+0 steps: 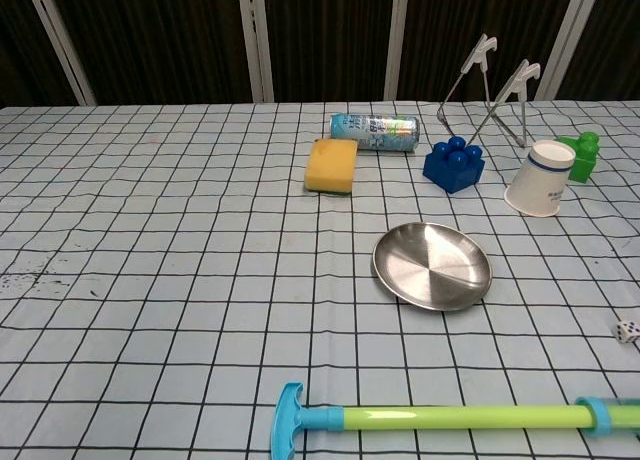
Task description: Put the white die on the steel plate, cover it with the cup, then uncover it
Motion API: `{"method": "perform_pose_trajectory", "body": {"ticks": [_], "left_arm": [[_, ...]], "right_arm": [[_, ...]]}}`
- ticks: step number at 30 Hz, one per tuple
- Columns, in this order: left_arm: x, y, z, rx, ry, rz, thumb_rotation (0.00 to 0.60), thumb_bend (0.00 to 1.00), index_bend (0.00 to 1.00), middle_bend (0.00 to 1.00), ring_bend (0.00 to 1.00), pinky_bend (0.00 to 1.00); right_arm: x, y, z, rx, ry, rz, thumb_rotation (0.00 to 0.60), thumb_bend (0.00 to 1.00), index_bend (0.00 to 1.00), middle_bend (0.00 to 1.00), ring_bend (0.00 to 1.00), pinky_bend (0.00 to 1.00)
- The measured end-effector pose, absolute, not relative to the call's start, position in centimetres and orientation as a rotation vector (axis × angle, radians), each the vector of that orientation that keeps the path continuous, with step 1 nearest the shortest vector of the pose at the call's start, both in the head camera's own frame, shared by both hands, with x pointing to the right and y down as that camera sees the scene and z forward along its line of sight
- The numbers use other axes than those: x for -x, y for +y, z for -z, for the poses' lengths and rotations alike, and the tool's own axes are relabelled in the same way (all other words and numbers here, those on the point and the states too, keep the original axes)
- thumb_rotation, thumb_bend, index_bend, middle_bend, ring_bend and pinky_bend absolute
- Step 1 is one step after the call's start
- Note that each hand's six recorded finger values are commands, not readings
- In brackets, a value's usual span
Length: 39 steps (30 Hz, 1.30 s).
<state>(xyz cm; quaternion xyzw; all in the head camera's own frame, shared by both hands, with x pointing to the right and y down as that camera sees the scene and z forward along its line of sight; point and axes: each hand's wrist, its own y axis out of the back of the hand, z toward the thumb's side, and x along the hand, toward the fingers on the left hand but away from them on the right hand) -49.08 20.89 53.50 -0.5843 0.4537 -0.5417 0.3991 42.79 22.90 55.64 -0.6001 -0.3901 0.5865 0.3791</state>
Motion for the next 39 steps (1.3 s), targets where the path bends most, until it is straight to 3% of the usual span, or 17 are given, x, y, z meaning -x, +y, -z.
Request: {"method": "perform_pose_trajectory", "body": {"ticks": [18,26,39], "left_arm": [[49.0,21.1,-53.7,1.481,1.138,1.385,0.600,0.60,0.14,0.00,0.00,0.03],[48.9,21.3,-53.3,1.484,1.151,1.378,0.600,0.60,0.14,0.00,0.00,0.03],[49.8,21.4,-52.6,1.476,1.183,1.381,0.600,0.60,0.14,0.00,0.00,0.03]], "right_arm": [[-42.7,23.0,-56.0,1.543,-0.978,-1.514,0.600,0.10,0.13,0.10,0.12,0.09],[-41.8,23.4,-56.7,1.613,-0.954,-1.503,0.600,0.10,0.26,0.10,0.12,0.09],[-35.7,23.2,-62.4,1.888,-0.778,-1.436,0.600,0.10,0.34,0.10,0.12,0.09]]}}
